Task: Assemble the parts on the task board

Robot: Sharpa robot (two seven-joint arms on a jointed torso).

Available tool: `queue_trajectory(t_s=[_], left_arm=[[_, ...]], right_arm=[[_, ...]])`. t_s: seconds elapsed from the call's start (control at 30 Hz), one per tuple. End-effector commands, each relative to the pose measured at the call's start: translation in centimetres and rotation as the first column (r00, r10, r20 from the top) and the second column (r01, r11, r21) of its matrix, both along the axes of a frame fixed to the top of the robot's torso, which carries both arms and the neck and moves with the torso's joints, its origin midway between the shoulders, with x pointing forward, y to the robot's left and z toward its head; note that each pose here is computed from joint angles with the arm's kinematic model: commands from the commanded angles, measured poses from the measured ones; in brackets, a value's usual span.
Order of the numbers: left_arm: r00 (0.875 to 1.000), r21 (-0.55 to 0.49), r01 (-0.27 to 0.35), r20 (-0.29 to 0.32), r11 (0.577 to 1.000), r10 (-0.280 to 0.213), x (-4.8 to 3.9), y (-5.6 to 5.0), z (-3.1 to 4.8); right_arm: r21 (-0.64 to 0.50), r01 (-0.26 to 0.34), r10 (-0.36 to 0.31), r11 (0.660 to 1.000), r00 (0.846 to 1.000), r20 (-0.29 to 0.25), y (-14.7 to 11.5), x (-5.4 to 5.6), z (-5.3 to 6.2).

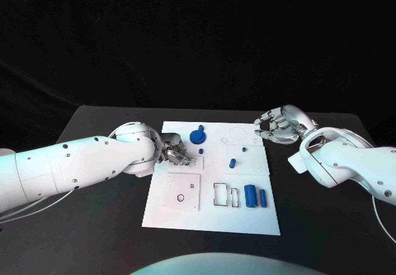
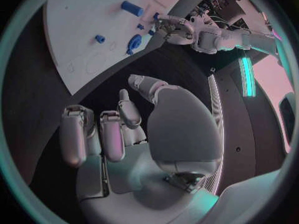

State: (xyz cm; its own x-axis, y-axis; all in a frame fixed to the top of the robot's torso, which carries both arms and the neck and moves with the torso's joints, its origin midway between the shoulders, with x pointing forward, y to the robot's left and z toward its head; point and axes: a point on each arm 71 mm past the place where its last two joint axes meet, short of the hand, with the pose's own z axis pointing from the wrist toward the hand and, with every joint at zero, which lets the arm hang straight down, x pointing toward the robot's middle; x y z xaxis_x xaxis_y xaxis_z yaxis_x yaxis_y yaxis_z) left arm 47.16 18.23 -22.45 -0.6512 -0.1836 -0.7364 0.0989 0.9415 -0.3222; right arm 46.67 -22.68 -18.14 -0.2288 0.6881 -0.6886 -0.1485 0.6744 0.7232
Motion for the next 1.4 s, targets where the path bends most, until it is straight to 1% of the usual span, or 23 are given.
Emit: queue_trajectory(t_s=[0.03,0.3,0.5,0.6,0.63,0.67,0.73,0.83,0.97,1.03,1.4], left_arm=[[1.0,-0.027,-0.007,-0.017,1.0,0.007,0.01,-0.1,0.44],[1.0,-0.054,-0.018,-0.01,0.998,0.018,0.67,0.1,2.23],[0.999,-0.08,-0.028,-0.018,0.996,0.027,1.06,0.2,3.32],[0.999,-0.084,-0.04,-0.013,0.996,0.039,1.52,0.6,3.89],[0.999,-0.084,-0.04,-0.013,0.996,0.039,1.52,0.6,3.89],[0.999,-0.083,-0.046,-0.009,0.996,0.046,1.76,0.9,4.11],[0.999,-0.08,-0.051,-0.009,0.995,0.051,1.96,1.2,4.26],[0.998,-0.072,-0.056,-0.014,0.996,0.055,2.25,1.6,4.39],[0.998,-0.062,-0.066,-0.02,0.996,0.065,2.69,2.1,4.32],[0.997,-0.057,-0.079,-0.021,0.995,0.078,3.13,2.4,4.2],[0.99,-0.028,-0.137,-0.023,0.99,0.137,5.44,3.6,3.43]], right_arm=[[-0.007,-0.013,0.013,1.0,1.0,0.001,0.1,0.0,-0.1],[-0.008,-0.013,0.013,1.0,1.0,0.001,0.2,0.1,-0.1],[-0.007,-0.012,0.012,1.0,1.0,0.001,0.2,0.1,-0.2],[-0.008,-0.011,0.011,1.0,1.0,0.0,0.1,0.1,-0.2],[-0.008,-0.011,0.011,1.0,1.0,0.0,0.1,0.1,-0.2],[-0.008,-0.011,0.011,1.0,1.0,0.0,0.1,0.1,-0.2],[-0.008,-0.011,0.011,1.0,1.0,0.0,0.1,0.1,-0.2],[-0.008,-0.01,0.01,1.0,1.0,0.0,0.1,0.1,-0.2],[-0.008,-0.01,0.01,1.0,1.0,-0.001,0.1,0.1,-0.3],[-0.008,-0.01,0.01,1.0,1.0,-0.001,0.1,0.1,-0.3],[-0.008,-0.012,0.012,1.0,1.0,-0.001,0.2,0.2,-0.4]])
